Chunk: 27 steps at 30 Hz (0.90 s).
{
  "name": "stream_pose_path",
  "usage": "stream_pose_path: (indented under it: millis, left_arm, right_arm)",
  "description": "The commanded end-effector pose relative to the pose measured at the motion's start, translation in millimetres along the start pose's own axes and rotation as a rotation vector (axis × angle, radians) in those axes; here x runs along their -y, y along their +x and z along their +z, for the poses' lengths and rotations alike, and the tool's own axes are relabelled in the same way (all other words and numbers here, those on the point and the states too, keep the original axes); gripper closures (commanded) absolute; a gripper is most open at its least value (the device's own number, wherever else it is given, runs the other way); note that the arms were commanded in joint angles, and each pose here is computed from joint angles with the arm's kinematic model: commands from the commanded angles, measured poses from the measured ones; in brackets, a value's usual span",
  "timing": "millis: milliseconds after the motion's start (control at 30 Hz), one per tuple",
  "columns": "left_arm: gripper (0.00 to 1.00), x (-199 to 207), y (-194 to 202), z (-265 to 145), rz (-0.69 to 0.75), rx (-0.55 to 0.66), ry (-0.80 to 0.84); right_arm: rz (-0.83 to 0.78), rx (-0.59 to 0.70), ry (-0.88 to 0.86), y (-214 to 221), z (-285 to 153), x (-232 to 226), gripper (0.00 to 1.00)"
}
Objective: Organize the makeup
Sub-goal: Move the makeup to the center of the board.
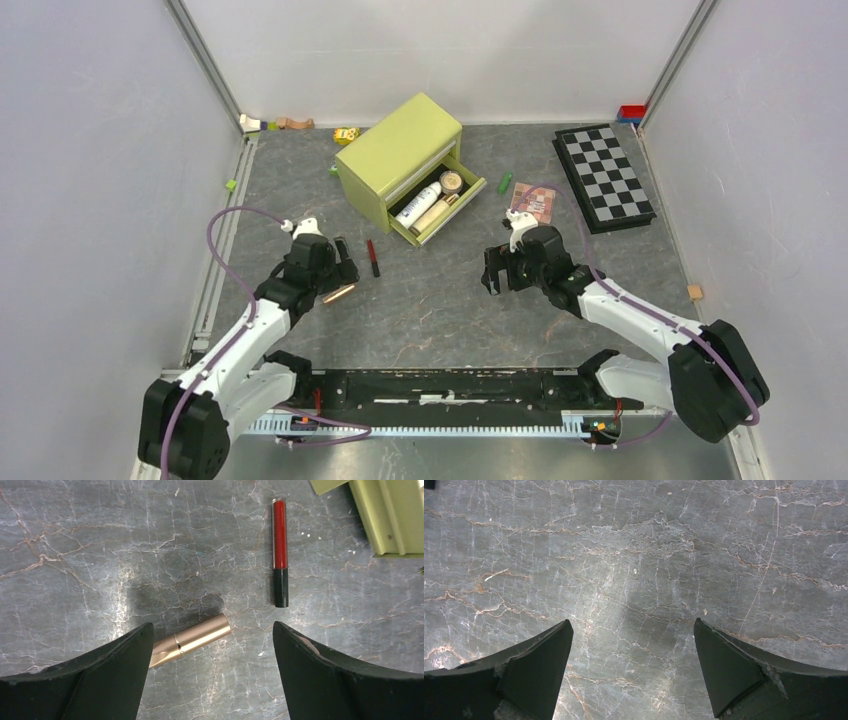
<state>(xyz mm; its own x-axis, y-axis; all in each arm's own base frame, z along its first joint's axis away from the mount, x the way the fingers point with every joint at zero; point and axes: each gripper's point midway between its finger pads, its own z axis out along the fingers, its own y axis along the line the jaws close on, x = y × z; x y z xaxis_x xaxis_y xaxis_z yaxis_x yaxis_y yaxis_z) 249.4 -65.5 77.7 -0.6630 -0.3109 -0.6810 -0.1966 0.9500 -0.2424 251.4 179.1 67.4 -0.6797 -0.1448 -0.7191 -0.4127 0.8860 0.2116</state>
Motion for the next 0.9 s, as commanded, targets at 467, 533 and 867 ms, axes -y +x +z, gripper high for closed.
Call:
stream_pose_path:
  millis: [467,533,867]
  left_arm:
    - [0.04,1,38,14,-0.010,-0.123,-0.105]
    - [0.04,-3,45,15,-0.017,-0.140,-0.116]
    - [0.20,5,60,11,0.020,-0.184,-0.090]
  right_arm:
    - [-0.002,0.042,-0.060,-7,-3,-13,0.02]
    - [-0.002,0.043,-0.062,-7,-3,-13,0.02]
    - [-0.003,0.038,-0.066,-4,-3,-14,0.02]
